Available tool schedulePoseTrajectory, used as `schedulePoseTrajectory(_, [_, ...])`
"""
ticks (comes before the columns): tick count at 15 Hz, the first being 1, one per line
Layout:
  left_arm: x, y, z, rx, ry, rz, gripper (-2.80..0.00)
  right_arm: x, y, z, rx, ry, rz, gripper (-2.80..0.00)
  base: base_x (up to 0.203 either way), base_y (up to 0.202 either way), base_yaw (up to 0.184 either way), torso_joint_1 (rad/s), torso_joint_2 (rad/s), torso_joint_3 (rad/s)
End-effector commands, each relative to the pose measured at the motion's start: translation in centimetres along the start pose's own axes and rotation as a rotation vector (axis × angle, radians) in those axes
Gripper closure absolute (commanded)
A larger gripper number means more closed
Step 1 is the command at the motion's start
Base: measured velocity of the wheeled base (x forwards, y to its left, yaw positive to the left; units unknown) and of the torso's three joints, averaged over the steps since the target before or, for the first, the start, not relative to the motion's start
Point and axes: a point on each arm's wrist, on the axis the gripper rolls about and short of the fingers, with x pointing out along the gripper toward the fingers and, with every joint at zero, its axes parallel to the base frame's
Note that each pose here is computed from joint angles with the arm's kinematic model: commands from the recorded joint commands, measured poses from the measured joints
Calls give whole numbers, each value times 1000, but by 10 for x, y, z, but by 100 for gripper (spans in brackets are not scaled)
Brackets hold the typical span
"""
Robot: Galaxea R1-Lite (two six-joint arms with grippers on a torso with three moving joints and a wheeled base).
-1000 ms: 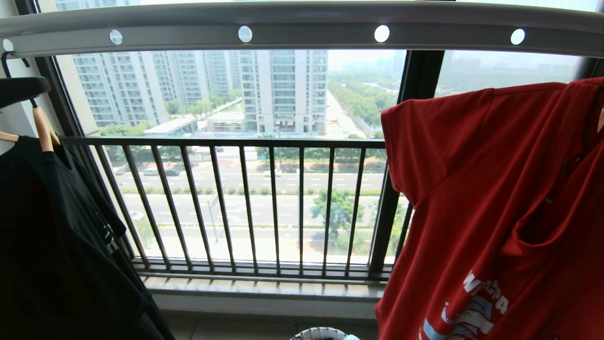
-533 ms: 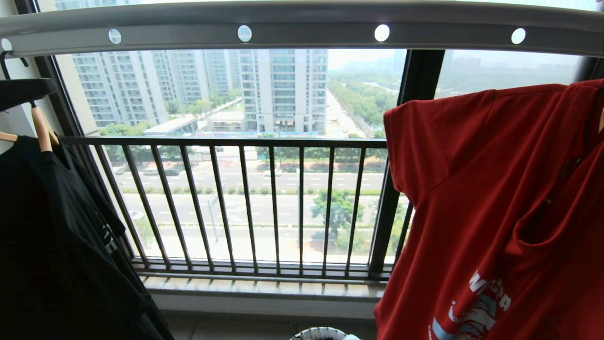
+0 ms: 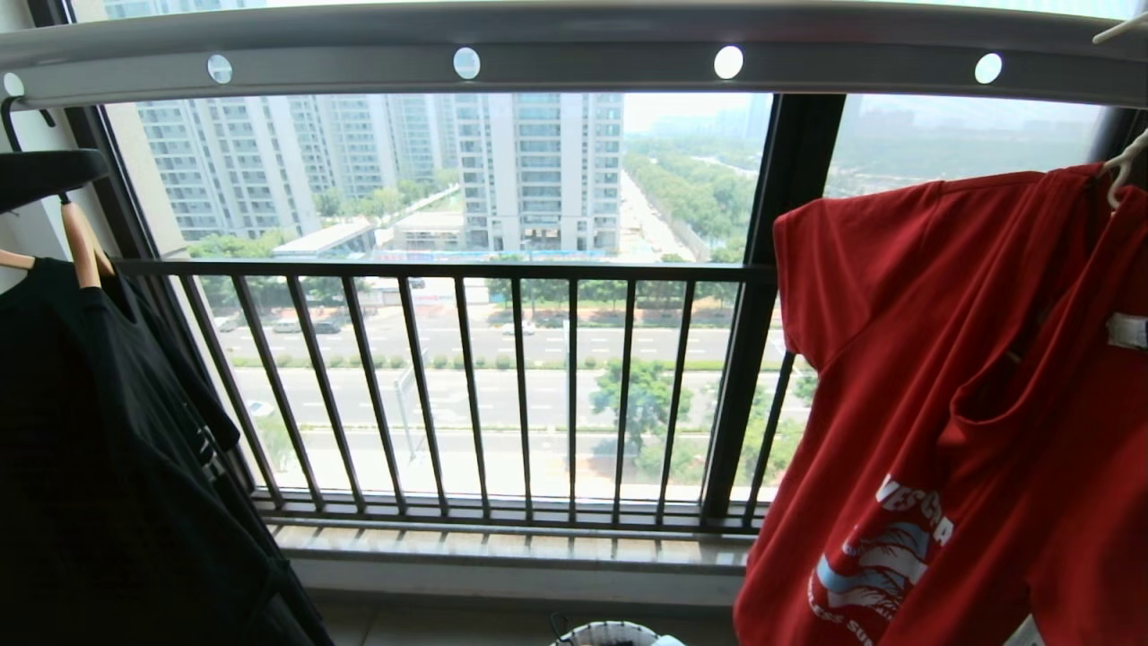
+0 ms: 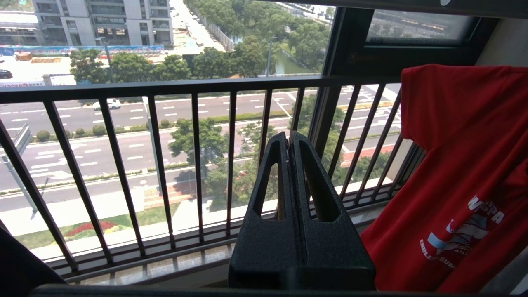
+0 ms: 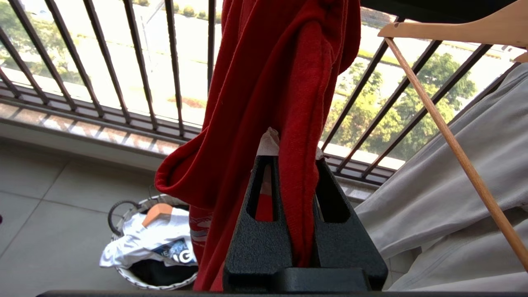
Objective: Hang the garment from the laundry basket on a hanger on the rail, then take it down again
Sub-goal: Hang the clothes rack on the clothesline
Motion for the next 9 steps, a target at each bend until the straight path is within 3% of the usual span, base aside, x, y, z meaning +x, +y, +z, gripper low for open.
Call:
schedulePoseTrajectory(1, [-1, 0, 1, 1, -3, -2, 0, 22, 6, 0, -18, 63, -5, 0, 0, 0, 0, 0, 0, 0])
schedulePoseTrajectory(9, [-5, -2, 2, 4, -16, -4, 0, 63, 1, 15, -24, 91, -76, 0, 0, 0, 0, 0, 0, 0])
